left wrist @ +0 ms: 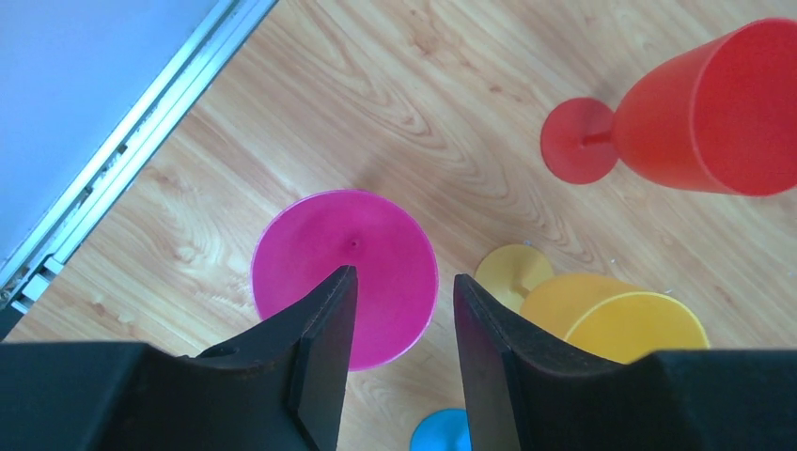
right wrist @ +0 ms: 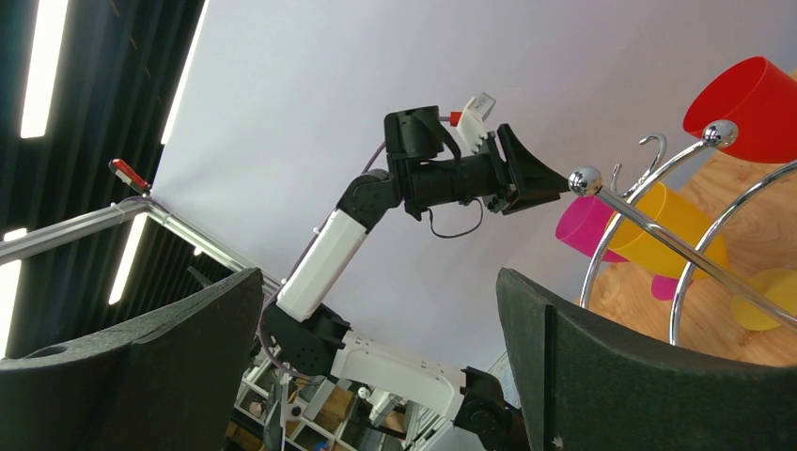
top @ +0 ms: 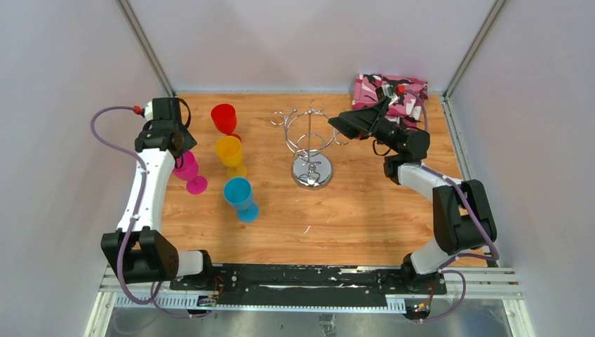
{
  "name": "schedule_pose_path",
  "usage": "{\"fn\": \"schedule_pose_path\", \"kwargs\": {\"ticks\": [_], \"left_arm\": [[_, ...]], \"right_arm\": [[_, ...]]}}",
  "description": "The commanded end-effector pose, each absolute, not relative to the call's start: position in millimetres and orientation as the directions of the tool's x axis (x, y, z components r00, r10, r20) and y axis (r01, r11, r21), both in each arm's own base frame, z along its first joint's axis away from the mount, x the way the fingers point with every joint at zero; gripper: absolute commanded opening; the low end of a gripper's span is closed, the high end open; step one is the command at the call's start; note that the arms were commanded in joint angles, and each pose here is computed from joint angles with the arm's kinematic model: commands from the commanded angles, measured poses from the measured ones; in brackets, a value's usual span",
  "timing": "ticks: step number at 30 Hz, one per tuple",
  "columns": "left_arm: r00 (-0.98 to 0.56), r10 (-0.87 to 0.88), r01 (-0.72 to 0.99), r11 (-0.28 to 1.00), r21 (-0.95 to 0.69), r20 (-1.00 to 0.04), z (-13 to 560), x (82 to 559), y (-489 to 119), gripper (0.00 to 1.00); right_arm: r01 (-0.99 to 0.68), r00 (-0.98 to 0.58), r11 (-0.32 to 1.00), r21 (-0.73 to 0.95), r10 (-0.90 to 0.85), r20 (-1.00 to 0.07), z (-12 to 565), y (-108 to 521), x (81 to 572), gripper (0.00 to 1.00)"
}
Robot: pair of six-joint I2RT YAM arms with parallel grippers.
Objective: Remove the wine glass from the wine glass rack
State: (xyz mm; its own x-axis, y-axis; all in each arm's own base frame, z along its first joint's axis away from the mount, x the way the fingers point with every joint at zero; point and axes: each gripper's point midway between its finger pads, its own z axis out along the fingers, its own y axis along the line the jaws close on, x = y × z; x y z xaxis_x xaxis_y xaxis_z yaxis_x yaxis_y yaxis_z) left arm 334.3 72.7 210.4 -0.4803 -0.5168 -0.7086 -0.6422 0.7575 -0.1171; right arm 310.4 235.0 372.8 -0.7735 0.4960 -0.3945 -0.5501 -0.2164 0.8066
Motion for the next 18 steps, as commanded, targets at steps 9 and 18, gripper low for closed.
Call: {"fn": "schedule_pose_path", "kwargs": {"ticks": [9, 18], "left_arm": [[-0.25, -0.473, -0.518, 0.803, -0.297, -0.845, 344.9, 296.0, 61.1, 0.5], [0.021, -0.351, -0.118, 0.929, -0.351, -0.936, 496.7, 228.0, 11.5, 0.62]], "right_arm": [[-0.615, -0.739, -0.195, 0.764, 0.479, -0.473, 368.6, 232.8, 308.5, 0.99], [-0.714, -0.645, -0.032, 0.699, 0.418, -0.64, 392.3, 234.7, 311.9, 0.99]]}}
